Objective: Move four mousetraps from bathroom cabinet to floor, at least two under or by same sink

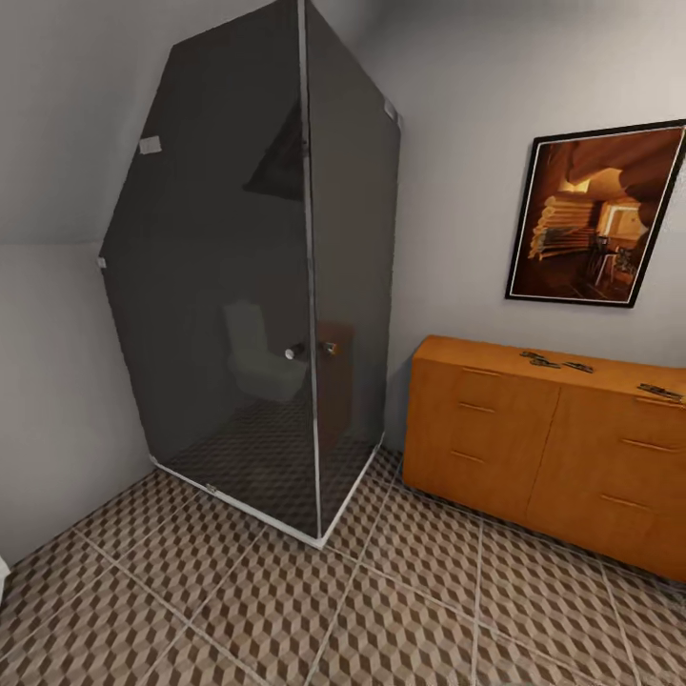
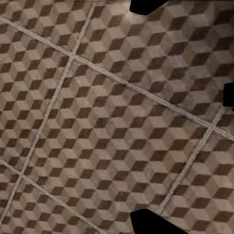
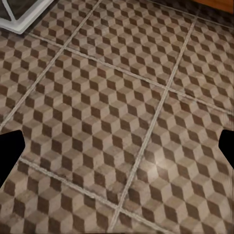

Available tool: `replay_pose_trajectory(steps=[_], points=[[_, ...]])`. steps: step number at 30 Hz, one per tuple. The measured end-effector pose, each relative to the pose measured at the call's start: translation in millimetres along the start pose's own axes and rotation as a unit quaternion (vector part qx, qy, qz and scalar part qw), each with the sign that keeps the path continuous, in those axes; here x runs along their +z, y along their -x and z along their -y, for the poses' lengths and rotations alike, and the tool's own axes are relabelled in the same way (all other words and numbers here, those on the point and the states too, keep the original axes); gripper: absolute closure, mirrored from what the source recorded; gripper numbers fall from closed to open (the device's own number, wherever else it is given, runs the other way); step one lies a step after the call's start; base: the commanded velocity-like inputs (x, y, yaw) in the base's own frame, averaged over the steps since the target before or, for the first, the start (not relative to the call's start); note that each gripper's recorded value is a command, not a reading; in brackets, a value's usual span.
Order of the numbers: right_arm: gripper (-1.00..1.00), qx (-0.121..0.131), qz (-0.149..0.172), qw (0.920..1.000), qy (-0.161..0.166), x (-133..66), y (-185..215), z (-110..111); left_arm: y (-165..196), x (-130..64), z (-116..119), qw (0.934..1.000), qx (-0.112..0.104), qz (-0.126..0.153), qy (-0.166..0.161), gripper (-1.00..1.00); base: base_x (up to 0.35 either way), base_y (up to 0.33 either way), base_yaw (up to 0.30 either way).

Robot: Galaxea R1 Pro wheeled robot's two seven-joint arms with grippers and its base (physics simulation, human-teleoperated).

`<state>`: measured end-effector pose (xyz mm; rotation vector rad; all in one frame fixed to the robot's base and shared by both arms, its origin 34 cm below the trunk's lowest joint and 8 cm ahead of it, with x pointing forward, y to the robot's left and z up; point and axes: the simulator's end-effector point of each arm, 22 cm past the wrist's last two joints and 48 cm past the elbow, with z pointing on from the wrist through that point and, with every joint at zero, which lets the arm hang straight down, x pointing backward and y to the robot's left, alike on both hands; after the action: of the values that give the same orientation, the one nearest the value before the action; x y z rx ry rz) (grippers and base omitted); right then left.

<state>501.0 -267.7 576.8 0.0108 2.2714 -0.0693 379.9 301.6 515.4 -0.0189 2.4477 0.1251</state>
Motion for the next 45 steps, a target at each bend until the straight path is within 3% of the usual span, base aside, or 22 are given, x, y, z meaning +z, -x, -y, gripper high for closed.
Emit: replay_pose_trajectory(steps=[45], points=[[-1.00,0.000,0.000,1.0000,0.000,-0.1,-0.5,0.1,0.0,0.0,0.0,1.0000,0.000,0.000,0.000,-1.00,0.003,-0.005,-0.292]])
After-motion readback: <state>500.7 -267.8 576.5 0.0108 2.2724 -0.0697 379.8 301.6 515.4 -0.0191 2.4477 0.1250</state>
